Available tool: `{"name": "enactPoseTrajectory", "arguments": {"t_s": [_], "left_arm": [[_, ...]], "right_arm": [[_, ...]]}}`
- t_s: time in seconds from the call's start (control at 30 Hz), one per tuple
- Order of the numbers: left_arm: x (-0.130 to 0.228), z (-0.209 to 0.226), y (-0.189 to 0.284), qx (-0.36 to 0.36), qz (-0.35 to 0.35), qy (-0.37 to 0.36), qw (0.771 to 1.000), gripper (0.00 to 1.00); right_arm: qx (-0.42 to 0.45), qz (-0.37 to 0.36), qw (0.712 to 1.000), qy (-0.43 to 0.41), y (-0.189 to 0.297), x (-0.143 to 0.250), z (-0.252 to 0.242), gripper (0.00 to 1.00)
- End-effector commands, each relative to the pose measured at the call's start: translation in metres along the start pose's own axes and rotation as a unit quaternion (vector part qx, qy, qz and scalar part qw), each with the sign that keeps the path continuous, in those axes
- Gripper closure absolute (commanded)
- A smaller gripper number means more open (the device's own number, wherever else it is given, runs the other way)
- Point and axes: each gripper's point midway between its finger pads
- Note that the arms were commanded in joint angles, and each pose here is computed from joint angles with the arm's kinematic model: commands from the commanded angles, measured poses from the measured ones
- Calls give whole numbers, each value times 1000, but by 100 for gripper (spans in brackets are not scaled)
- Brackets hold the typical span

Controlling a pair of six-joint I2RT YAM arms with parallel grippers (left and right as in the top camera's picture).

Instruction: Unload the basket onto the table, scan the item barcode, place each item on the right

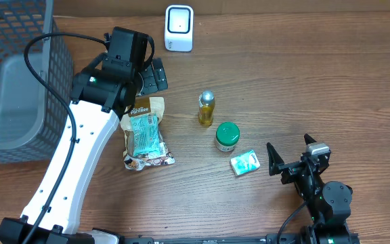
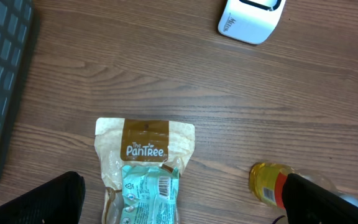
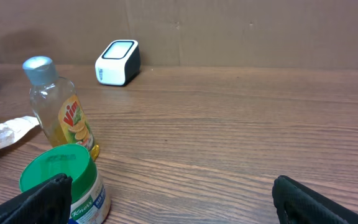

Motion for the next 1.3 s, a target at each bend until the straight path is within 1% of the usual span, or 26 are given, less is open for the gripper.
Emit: {"name": "enactPoseTrajectory", "arguments": {"t_s": [0.0, 0.63, 0.87, 1.13, 1.27], "left_arm": [[-4, -2, 4, 7, -5, -6, 1000, 0], [-4, -2, 4, 8, -5, -6, 1000, 0], [-4, -2, 4, 8, -5, -6, 1000, 0], [-4, -2, 4, 8, -5, -6, 1000, 0], [-4, -2, 4, 8, -5, -6, 1000, 0]], "right_arm": [[-2, 4, 1000, 2, -1, 4, 1, 0], [-1, 3, 1000, 2, -1, 4, 1, 0], [2, -22, 1000, 7, 3, -7, 0, 0], [2, -26, 1000, 8, 3, -9, 0, 0], [4, -41, 999, 10, 5, -16, 0, 0]]}}
Point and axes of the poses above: each gripper's point midway between its finger pads, its own y axis back along the fingers, its own z axis along the line the jaws close on, x = y × z, and after that the axes turned 9 degrees about y, right-handed
